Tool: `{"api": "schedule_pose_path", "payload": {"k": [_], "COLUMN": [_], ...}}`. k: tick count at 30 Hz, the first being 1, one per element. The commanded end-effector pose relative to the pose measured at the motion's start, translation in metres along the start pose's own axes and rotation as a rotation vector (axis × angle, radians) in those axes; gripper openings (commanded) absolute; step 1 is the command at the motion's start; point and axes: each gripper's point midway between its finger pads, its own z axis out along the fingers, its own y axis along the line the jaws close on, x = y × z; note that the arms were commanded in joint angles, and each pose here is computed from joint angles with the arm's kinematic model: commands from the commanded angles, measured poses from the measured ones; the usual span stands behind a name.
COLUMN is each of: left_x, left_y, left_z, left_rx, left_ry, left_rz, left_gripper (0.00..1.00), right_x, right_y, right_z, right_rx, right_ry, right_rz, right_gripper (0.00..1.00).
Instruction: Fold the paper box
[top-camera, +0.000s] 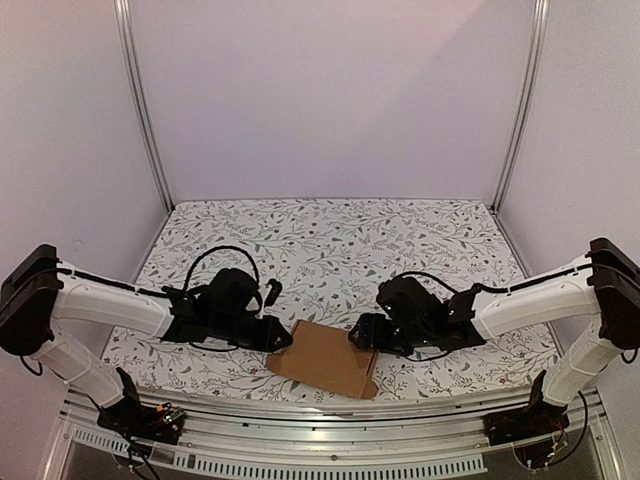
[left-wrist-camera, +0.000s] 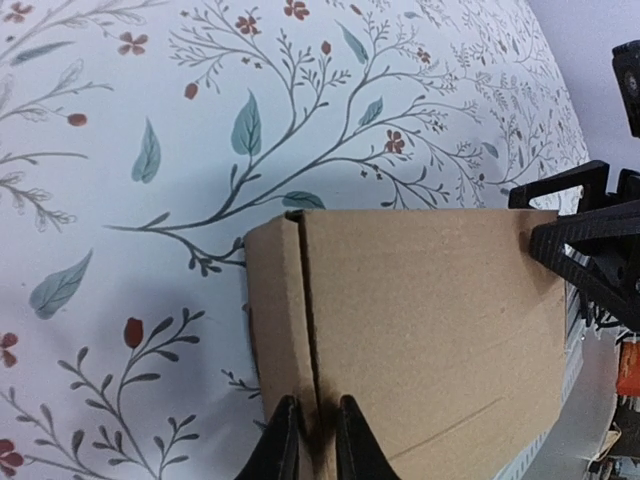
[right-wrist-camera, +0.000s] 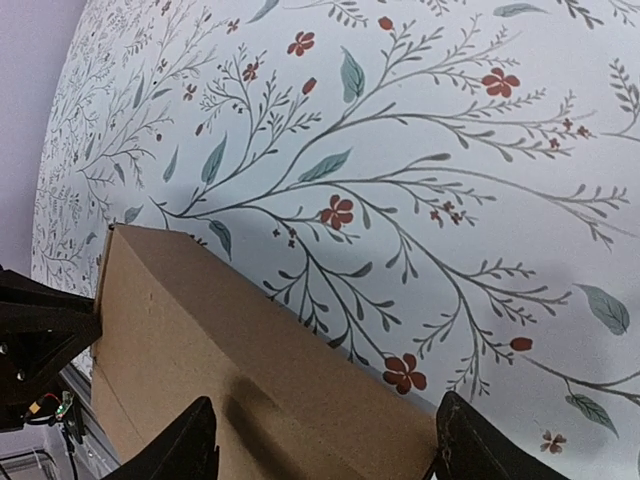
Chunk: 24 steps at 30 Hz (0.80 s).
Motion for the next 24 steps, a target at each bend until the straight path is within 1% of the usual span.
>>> {"api": "schedule_pose_path", "payload": {"k": [1, 6, 7, 8, 13, 15, 20, 24], "left_x": [-0.003, -0.007, -0.005, -0.007, -0.011, -0.014, -0.016, -0.019], "left_y": [0.021, 0.029, 0.030, 0.033, 0.043, 0.046, 0.054, 0.054], "left_z": [-0.012, -0.025, -0.025, -0.027, -0.031, -0.034, -0.040, -0.042], "left_rx": [-0.075, -0.084, -0.083, -0.096, -0.130, -0.140, -0.156, -0.152], "left_ry": [-0.070, -0.148, -0.150, -0.168, -0.213, -0.244, -0.299, -0.319], "left_rz": [-0.080, -0.150, -0.162, -0.170, -0.213, -0.236, -0.278, -0.289], "left_gripper": [0.13, 0.12, 0.12, 0.11, 0.09, 0.10, 0.10, 0.10], "right_x": [-0.019, -0.049, -0.049, -0.055, -0.077, -0.086, -0.103, -0.104], "right_y": [0.038, 0.052, 0.053, 0.055, 0.044, 0.039, 0.009, 0.001], "right_z": [0.014, 0.036, 0.044, 0.048, 0.066, 0.062, 0.036, 0.013], "right_rx": [-0.109, -0.124, -0.132, -0.137, -0.125, -0.110, 0.060, 0.105], "right_ry": [-0.006, -0.022, 0.004, 0.003, 0.020, 0.000, -0.049, -0.051], "right_rz": [-0.047, -0.074, -0.079, -0.098, -0.138, -0.172, -0.306, -0.373], "right_gripper": [0.71, 0.69, 0.69, 0.69, 0.68, 0.69, 0.78, 0.80]}}
